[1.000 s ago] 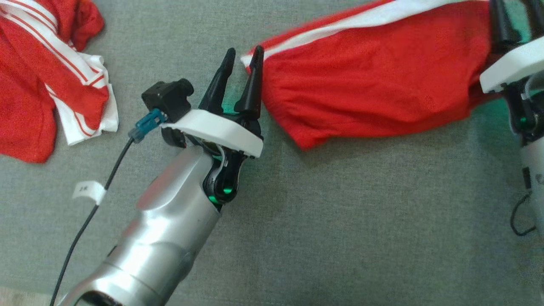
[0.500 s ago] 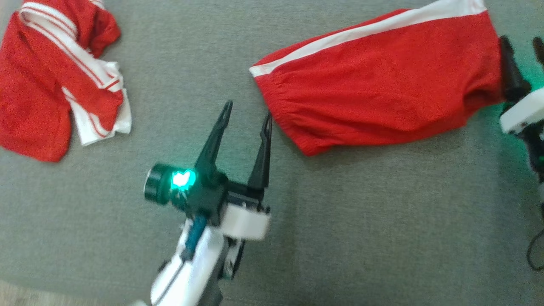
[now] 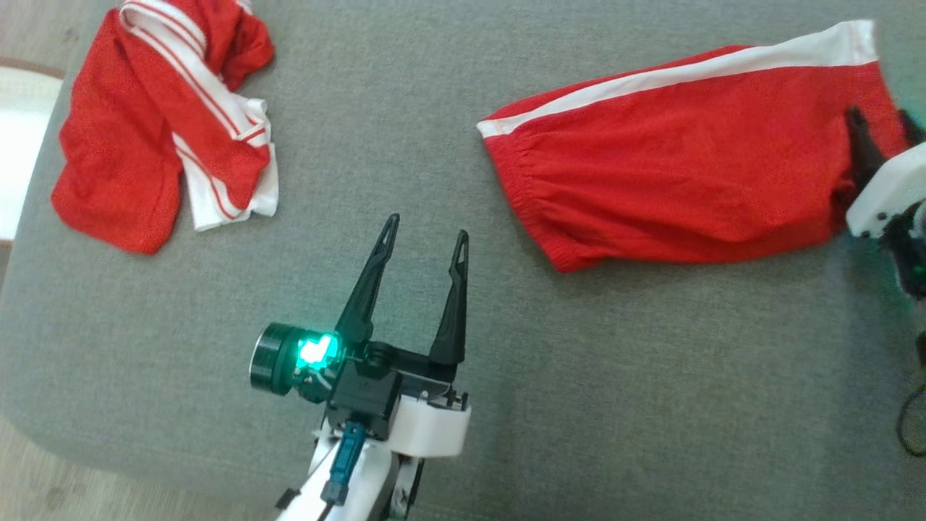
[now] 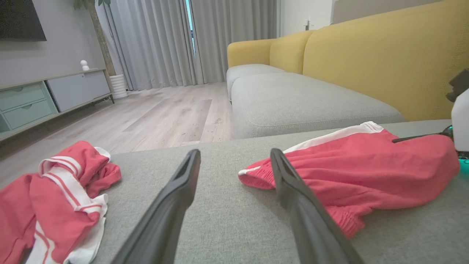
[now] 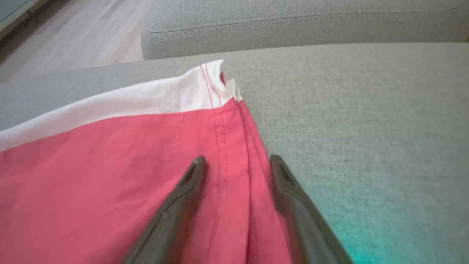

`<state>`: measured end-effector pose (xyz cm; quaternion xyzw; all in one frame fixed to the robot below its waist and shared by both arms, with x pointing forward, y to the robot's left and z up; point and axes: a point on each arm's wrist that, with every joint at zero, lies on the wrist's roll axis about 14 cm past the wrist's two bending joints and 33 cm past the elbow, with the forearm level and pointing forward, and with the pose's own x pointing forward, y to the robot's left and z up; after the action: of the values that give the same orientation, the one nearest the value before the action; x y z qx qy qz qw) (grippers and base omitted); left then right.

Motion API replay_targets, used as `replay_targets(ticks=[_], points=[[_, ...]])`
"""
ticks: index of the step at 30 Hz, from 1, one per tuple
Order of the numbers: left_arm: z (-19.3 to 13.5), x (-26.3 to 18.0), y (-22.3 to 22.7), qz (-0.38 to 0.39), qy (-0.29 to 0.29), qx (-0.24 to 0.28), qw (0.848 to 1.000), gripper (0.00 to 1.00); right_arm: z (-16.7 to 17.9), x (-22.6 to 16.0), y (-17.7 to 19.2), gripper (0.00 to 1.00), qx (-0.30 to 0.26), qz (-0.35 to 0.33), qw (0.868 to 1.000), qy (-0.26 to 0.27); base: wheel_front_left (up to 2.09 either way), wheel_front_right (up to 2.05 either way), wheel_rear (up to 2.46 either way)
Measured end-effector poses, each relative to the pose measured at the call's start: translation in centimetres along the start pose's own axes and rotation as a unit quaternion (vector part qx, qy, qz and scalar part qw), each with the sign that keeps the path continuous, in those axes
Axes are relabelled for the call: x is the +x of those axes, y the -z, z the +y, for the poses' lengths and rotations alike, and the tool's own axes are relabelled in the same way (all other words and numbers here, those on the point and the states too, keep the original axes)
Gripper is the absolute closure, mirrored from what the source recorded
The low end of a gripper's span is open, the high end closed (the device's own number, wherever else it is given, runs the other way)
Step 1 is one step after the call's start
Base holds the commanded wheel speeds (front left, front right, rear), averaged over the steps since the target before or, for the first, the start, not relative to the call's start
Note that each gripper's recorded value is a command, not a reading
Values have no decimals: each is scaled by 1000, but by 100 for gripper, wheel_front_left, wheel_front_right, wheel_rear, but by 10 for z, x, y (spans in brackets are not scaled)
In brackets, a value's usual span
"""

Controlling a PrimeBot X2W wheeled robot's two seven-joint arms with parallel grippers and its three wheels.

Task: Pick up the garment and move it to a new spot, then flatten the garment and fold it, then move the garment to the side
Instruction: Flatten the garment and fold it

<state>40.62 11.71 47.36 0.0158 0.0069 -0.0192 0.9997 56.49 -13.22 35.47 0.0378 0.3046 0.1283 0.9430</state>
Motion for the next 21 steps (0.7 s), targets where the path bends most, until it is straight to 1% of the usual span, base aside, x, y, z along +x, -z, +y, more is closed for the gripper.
replay_targets(ticks=[1, 6, 9, 12, 13, 14, 15, 16, 17, 19, 21], points=[[-1, 0, -1, -2, 0, -1, 1000, 0, -1, -2, 0, 100, 2, 0, 1000, 2, 0, 0, 0], [-7, -6, -3, -4, 4, -4, 1000, 0, -6, -22, 8, 100, 36, -16, 999, 11, 0, 0, 0], [-14, -9, -1, -1, 15, -7, 1000, 0, -21, -40, 10, 100, 43, -33, 998, 28, 0, 0, 0], [-25, -13, 3, 4, 36, -7, 999, 0, -52, -64, 10, 100, 29, -44, 997, 61, 0, 0, 0], [-34, -14, 3, 3, 52, -6, 999, 0, -81, -83, 4, 100, 24, -56, 994, 93, 0, 0, 0], [-38, -14, 2, 2, 58, -6, 998, 0, -96, -93, -2, 100, 20, -65, 992, 110, 0, 0, 0], [-38, -14, 2, 2, 58, -6, 998, 0, -96, -93, -2, 100, 20, -65, 992, 110, 0, 0, 0], [-42, -14, 1, 0, 66, -8, 998, 0, -109, -103, -8, 100, 16, -75, 989, 124, 0, 0, 0], [-48, -13, -2, -5, 77, -9, 997, 0, -129, -120, -19, 100, 12, -94, 984, 148, 0, 0, 0], [-53, -12, -3, -8, 85, -9, 996, 0, -138, -129, -28, 100, 0, -109, 981, 158, 0, 0, 0], [-56, -11, -3, -8, 92, -11, 996, 0, -136, -133, -37, 100, -6, -124, 980, 156, 0, 0, 0]])
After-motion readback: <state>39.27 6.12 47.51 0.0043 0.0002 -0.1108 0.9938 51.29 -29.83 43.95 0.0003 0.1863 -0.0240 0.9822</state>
